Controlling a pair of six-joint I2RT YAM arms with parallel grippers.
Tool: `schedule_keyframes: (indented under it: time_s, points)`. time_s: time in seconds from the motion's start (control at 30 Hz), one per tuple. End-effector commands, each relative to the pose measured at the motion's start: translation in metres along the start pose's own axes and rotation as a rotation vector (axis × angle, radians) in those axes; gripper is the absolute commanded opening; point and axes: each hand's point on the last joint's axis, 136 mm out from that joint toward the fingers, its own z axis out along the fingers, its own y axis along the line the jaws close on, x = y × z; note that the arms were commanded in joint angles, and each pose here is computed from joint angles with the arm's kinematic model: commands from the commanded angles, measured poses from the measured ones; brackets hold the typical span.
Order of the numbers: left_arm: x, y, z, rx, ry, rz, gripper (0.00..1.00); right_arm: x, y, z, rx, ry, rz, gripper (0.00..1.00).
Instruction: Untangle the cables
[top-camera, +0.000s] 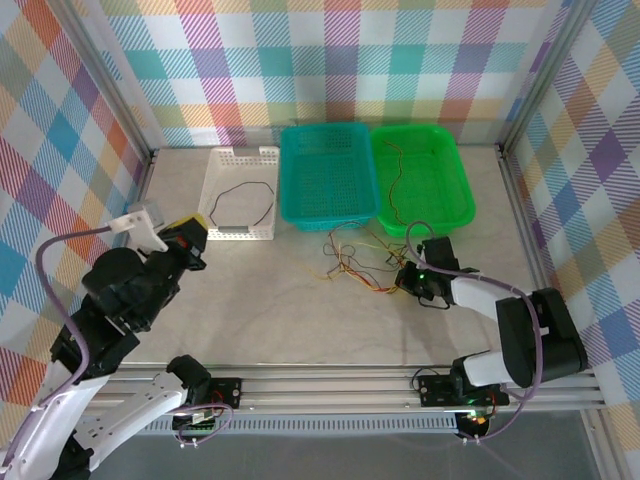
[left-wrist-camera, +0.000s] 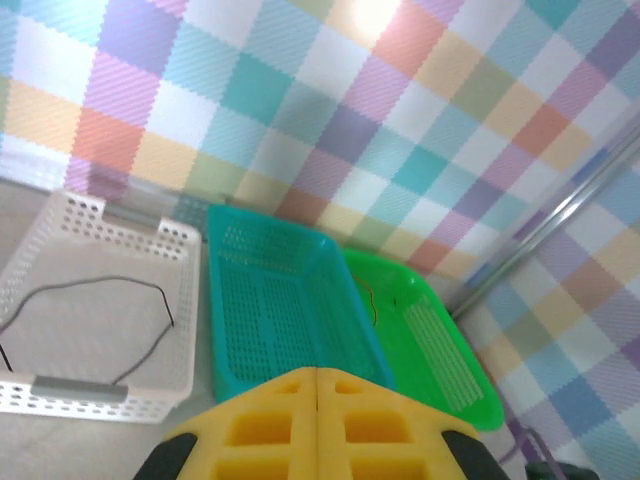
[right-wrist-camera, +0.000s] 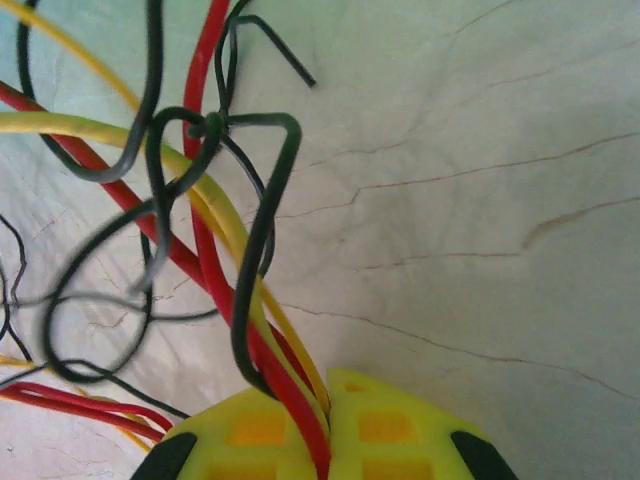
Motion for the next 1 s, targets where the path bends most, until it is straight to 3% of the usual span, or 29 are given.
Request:
schedule_keyframes:
  time_s: [0.0, 0.13, 0.2, 0.3, 0.43, 0.6, 0.8, 0.97]
  points:
    - [0.034, 0.012, 0.017, -0.052, 0.104, 0.07, 0.0, 0.005, 0.008, -0.008, -0.055, 0.025, -0.007, 0.05]
    - [0.067, -0.003, 0.034, 0.038, 0.215, 0.035, 0.0, 0.005, 0.044, -0.027, -0.239, 0.01, -0.091, 0.21]
    - [0.088, -0.016, 0.046, 0.099, 0.288, 0.012, 0.0, 0.004, 0.06, -0.04, -0.311, -0.011, -0.134, 0.21]
    - [0.128, -0.034, 0.065, 0.179, 0.436, -0.05, 0.0, 0.005, 0.086, -0.065, -0.446, -0.053, -0.212, 0.13]
    - [0.174, -0.048, 0.081, 0.244, 0.551, -0.103, 0.2, 0.007, 0.104, -0.089, -0.527, -0.098, -0.275, 0.0]
    - [0.218, -0.076, 0.09, 0.312, 0.64, -0.07, 0.49, 0.009, 0.108, -0.094, -0.554, -0.1, -0.285, 0.0]
    - [0.264, -0.122, 0.084, 0.454, 0.735, -0.025, 0.64, 0.012, 0.131, -0.118, -0.684, -0.147, -0.345, 0.0]
    - [0.295, -0.151, 0.072, 0.531, 0.808, 0.037, 0.65, 0.015, 0.147, -0.139, -0.769, -0.172, -0.379, 0.0]
